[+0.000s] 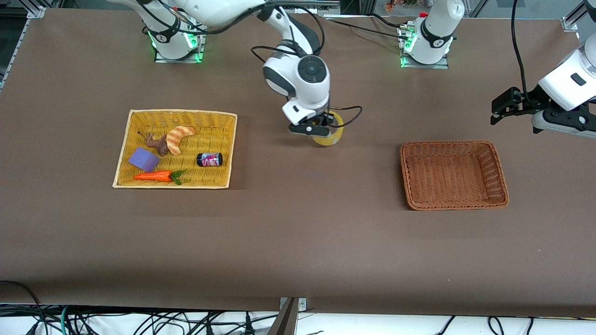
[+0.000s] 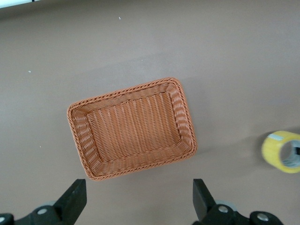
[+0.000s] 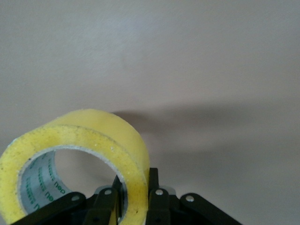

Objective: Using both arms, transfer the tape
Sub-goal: 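Carry the tape with the right gripper toward the basket and set it down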

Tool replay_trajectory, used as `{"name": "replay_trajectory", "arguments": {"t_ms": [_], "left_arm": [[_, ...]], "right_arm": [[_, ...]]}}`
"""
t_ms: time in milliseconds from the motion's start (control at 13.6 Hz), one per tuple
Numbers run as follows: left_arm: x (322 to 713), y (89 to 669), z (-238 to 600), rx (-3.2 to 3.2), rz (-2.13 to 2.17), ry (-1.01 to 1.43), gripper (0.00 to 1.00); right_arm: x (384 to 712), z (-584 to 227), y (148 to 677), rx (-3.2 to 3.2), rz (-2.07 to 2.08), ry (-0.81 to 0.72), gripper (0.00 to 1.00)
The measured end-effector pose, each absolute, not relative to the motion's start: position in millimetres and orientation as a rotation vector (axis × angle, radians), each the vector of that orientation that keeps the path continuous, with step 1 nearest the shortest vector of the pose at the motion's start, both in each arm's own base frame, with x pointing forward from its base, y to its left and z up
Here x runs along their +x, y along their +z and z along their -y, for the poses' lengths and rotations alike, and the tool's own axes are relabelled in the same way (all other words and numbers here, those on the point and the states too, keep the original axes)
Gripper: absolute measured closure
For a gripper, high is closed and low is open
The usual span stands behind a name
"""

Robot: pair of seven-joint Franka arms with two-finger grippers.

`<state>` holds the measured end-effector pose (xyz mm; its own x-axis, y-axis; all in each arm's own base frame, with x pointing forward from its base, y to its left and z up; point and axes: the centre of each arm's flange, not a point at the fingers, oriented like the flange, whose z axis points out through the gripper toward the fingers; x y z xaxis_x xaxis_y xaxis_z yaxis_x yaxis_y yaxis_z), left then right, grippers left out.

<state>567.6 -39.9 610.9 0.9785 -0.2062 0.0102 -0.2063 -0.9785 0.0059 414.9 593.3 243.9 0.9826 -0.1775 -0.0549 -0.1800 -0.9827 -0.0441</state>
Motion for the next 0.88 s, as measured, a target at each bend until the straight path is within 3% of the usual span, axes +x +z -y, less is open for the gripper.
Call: {"name": "replay_trajectory", "arguments": {"t_ms": [294, 589, 883], "left_arm": [[568, 605, 41, 3.116, 0.328, -0.016, 0.0], [577, 571, 54, 3.103, 0.362, -0.152, 0.0], [576, 570, 61, 3.099, 0.384, -0.157, 0.0]], "right_arm": [[405, -615, 196, -3.057, -0.325, 0.026, 0.79], [416, -612, 198, -3.048, -0.35, -0.002, 0.76], [452, -599, 238, -3.014, -0.42, -0.05, 0.37]]}}
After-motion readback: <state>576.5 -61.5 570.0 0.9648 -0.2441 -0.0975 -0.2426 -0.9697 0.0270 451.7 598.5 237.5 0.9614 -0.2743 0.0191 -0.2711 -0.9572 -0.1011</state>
